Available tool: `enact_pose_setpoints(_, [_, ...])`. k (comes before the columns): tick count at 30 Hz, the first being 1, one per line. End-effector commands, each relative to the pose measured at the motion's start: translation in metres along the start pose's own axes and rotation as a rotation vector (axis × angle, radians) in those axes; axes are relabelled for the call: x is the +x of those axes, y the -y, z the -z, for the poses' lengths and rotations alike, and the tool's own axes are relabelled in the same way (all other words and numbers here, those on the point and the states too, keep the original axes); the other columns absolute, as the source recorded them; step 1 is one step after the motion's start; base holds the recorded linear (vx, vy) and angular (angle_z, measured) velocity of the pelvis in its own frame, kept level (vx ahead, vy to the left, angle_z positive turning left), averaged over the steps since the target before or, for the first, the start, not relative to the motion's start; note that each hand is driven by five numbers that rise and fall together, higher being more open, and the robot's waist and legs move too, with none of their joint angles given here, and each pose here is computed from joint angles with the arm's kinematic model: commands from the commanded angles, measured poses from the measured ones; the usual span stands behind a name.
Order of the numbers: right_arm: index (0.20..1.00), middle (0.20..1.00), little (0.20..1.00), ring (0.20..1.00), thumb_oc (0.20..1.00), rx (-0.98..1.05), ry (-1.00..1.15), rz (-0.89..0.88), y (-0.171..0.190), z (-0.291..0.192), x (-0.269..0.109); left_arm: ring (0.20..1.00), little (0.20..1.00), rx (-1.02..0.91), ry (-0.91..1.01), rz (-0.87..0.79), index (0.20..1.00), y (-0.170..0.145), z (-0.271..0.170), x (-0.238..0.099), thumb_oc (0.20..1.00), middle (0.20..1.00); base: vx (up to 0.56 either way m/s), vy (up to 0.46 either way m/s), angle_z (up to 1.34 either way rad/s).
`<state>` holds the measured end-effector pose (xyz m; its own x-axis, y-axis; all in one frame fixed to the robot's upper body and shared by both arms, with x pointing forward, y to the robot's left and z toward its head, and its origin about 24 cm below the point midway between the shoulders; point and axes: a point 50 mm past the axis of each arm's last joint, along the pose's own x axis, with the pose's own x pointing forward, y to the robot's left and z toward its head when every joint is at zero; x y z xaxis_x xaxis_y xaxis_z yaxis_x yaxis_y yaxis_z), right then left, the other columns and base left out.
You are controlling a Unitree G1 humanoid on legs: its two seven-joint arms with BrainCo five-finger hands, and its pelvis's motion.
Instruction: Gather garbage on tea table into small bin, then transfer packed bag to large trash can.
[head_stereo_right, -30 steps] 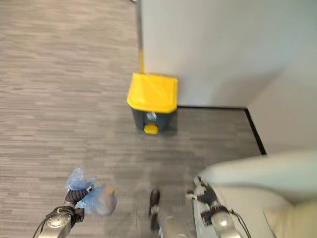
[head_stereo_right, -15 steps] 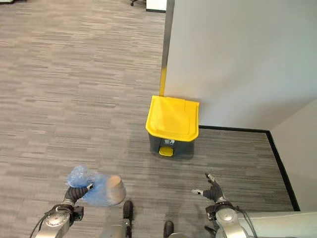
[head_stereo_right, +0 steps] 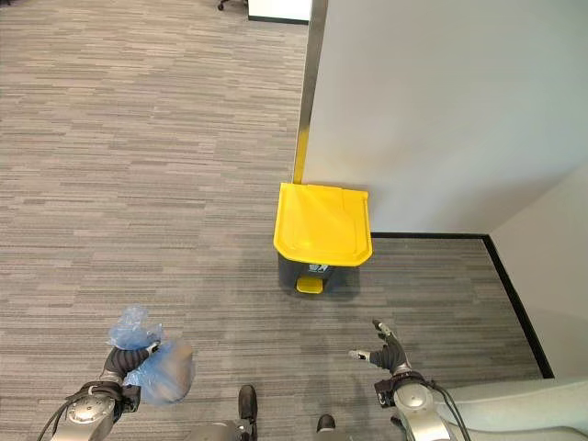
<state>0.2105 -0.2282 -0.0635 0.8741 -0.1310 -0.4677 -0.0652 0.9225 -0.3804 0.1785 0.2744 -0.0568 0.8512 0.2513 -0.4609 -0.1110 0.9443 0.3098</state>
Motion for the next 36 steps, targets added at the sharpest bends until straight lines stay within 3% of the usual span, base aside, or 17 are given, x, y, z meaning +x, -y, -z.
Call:
enact_pose_setpoints(1, [1.0, 1.0, 1.0, 1.0, 1.0, -0.021, 0.059, 0.018, 0.008, -0.012, 0.003, 0.2, 0.2, -0.01, 0.098, -0.032, 0.2, -0.01, -0.018, 0.002, 0.2, 0.2, 0.21, -0.006, 0.03])
enact_pose_setpoints(10, [1.0, 1.0, 1.0, 1.0, 1.0, -0.006, 0.03, 0.081, 0.024, 0.0, -0.003, 0.2, 0.2, -0.023, 0.101, 0.034, 0.2, 0.006, -0.019, 0.005, 0.2, 0.2, 0.23, -0.196, 0.72])
enact_pose_setpoints(23, [1.0, 1.0, 1.0, 1.0, 1.0, 0.015, -0.023, 0.107, 0.027, 0.012, -0.005, 0.2, 0.2, -0.008, 0.1, 0.047, 0.2, 0.011, -0.021, 0.006, 0.2, 0.2, 0.12, 0.063, -0.05])
enact_pose_setpoints(36, [1.0, 1.0, 1.0, 1.0, 1.0, 0.03, -0.019, 0.056, 0.007, 0.004, 0.002, 0.2, 0.2, 0.01, 0.088, -0.048, 0.2, -0.014, -0.017, 0.003, 0.2, 0.2, 0.11, 0.157, -0.45])
